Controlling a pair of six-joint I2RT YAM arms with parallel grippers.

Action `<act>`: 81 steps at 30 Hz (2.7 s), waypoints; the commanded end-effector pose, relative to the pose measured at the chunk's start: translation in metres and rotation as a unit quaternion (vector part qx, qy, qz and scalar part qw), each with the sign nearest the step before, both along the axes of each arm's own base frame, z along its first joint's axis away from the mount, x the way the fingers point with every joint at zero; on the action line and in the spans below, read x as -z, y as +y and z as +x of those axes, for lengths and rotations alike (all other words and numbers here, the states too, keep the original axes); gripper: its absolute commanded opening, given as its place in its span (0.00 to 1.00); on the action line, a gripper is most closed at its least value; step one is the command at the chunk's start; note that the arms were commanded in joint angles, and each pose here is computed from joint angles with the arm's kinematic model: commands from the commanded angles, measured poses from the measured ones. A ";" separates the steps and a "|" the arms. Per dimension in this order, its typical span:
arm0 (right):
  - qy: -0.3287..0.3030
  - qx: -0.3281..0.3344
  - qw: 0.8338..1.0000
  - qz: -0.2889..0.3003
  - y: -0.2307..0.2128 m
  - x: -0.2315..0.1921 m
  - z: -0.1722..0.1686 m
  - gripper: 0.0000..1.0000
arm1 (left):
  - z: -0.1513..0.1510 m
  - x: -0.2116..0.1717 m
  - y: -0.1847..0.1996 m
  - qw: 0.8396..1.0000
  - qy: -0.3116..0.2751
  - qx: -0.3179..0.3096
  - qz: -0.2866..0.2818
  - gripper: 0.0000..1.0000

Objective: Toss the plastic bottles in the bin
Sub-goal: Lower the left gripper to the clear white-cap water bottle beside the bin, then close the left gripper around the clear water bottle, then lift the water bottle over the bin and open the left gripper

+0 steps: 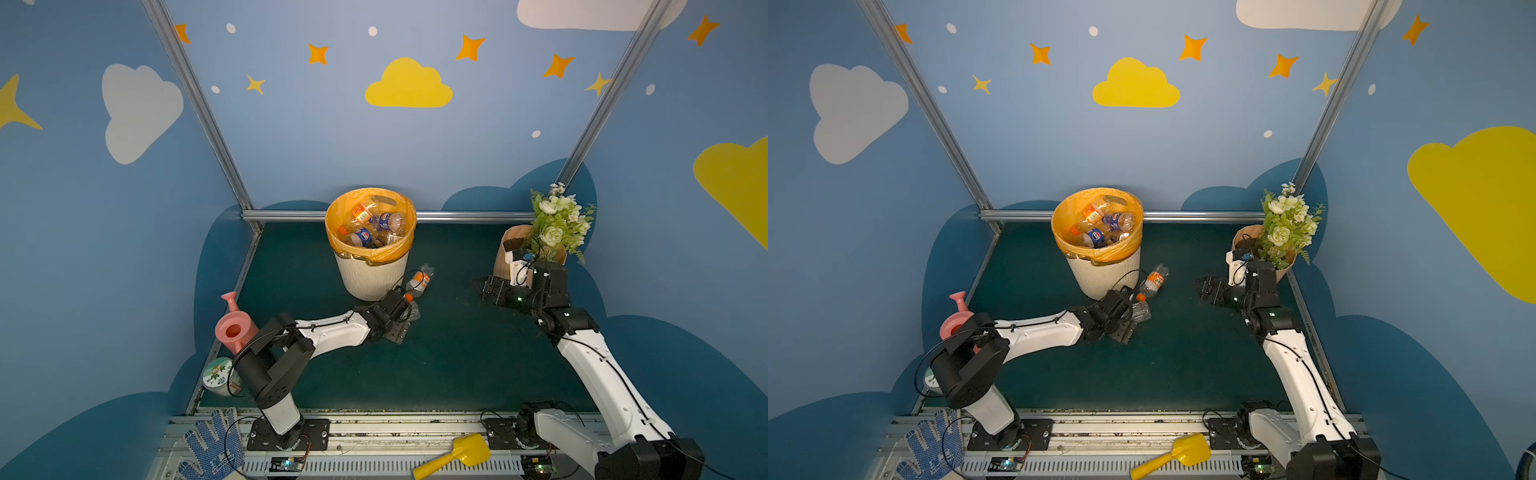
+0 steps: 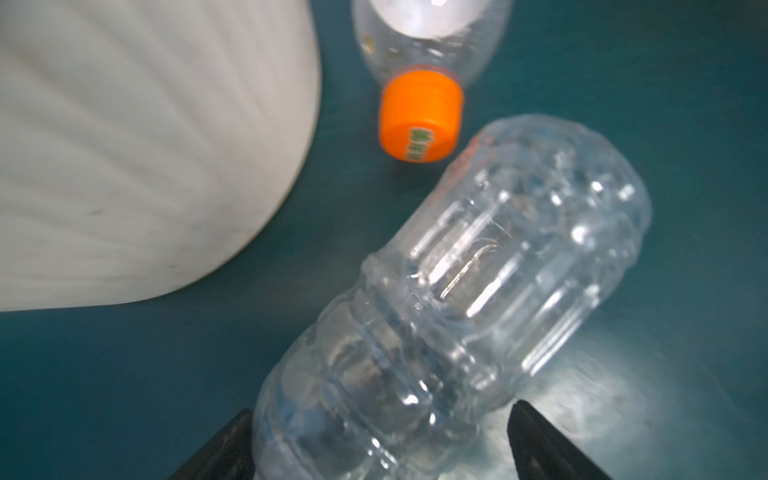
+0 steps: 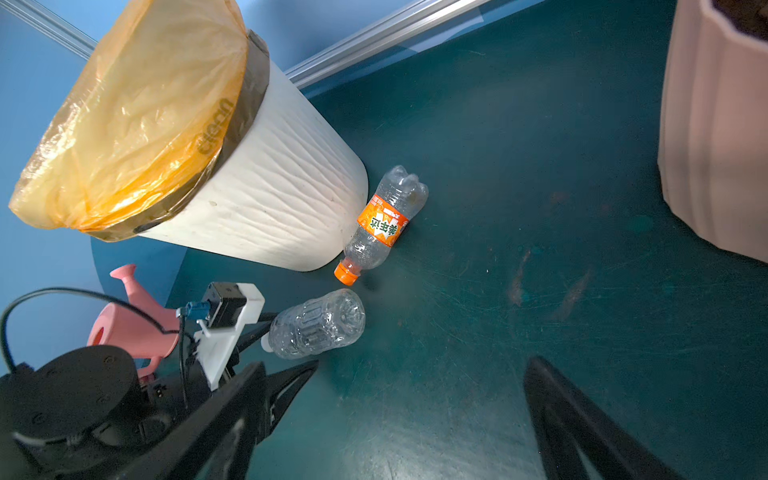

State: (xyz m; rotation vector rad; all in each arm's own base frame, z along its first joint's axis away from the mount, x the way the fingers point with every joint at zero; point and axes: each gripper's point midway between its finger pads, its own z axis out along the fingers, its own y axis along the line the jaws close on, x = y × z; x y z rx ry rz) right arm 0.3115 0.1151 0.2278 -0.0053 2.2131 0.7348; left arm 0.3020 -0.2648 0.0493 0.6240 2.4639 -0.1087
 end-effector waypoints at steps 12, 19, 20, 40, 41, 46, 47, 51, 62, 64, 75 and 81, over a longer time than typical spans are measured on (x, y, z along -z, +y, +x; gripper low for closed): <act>0.000 0.000 1.000 -0.007 -0.004 0.004 -0.002 0.94 | 0.010 -0.037 -0.037 0.999 -0.032 0.035 -0.006 1.00; -0.003 0.009 1.000 -0.011 -0.011 0.002 -0.006 0.94 | 0.023 -0.001 -0.052 0.996 -0.004 0.077 0.053 0.99; -0.003 0.011 1.000 -0.011 -0.013 0.001 -0.007 0.95 | 0.023 0.006 -0.053 0.995 0.001 0.084 0.062 0.99; 0.000 0.029 1.000 0.002 -0.023 0.006 -0.010 0.95 | -0.006 0.001 -0.041 0.996 0.019 0.080 0.044 0.82; 0.000 0.030 1.000 0.002 -0.023 0.006 -0.009 0.95 | -0.006 -0.001 -0.041 0.996 0.018 0.077 0.041 0.79; -0.001 0.030 1.000 0.002 -0.024 0.006 -0.010 0.95 | -0.006 0.001 -0.043 0.997 0.018 0.069 0.026 0.72; -0.002 0.030 1.000 0.001 -0.024 0.006 -0.010 0.95 | -0.006 0.004 -0.042 0.997 0.020 0.068 0.030 0.72; -0.003 0.031 1.000 0.001 -0.025 0.005 -0.011 0.95 | -0.006 0.020 -0.040 0.996 0.038 0.067 0.052 0.73; -0.003 0.033 0.999 0.005 -0.027 0.006 -0.011 0.95 | -0.011 0.014 -0.046 0.996 0.042 0.076 0.031 0.45; -0.004 0.033 0.999 0.004 -0.028 0.005 -0.012 0.95 | -0.013 0.014 -0.046 0.995 0.047 0.078 0.029 0.43; -0.005 0.039 0.999 0.010 -0.029 0.006 -0.012 0.95 | -0.017 -0.113 -0.061 0.983 -0.087 0.091 -0.135 0.42; -0.005 0.036 0.999 0.015 -0.028 0.005 -0.010 0.94 | -0.028 -0.198 -0.049 0.959 -0.181 0.109 -0.191 0.42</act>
